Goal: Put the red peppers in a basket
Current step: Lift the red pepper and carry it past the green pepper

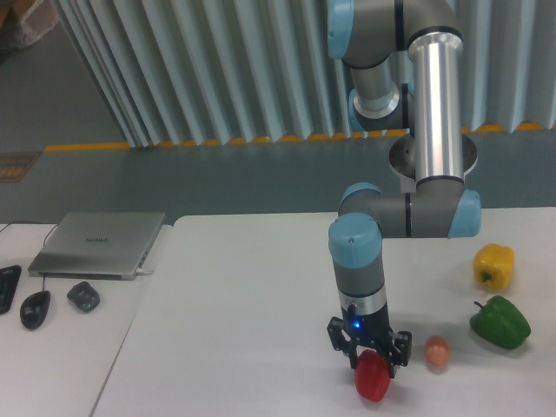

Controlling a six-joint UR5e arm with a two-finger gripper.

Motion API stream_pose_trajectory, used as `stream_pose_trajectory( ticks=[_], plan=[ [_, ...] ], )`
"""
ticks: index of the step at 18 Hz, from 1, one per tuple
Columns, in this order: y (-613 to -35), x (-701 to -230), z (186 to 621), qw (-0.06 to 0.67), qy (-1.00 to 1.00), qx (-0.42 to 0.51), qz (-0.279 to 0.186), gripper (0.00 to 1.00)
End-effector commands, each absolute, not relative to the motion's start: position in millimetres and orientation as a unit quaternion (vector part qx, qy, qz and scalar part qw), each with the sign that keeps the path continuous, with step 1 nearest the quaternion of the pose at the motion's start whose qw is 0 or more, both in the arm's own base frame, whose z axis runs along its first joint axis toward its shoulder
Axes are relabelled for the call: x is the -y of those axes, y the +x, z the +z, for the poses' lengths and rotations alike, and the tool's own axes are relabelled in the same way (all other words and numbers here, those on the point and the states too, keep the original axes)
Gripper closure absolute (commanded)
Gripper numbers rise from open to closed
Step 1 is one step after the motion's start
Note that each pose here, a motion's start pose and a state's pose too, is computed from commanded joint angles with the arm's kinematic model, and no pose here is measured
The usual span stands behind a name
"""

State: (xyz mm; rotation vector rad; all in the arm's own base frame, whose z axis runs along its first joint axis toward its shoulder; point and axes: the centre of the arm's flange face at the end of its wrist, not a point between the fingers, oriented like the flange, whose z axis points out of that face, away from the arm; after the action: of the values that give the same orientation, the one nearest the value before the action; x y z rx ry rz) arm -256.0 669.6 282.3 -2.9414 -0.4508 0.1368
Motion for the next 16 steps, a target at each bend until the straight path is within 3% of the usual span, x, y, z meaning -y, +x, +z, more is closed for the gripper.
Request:
stream_pose_trajectory(
  ticks=[5,16],
  plan=[
    [-267,-655,318,0.098,-0.981,0.157,0.054,0.63],
    [-297,-597,385,0.065,-0.996,-0.005,0.066,0.62]
  ],
)
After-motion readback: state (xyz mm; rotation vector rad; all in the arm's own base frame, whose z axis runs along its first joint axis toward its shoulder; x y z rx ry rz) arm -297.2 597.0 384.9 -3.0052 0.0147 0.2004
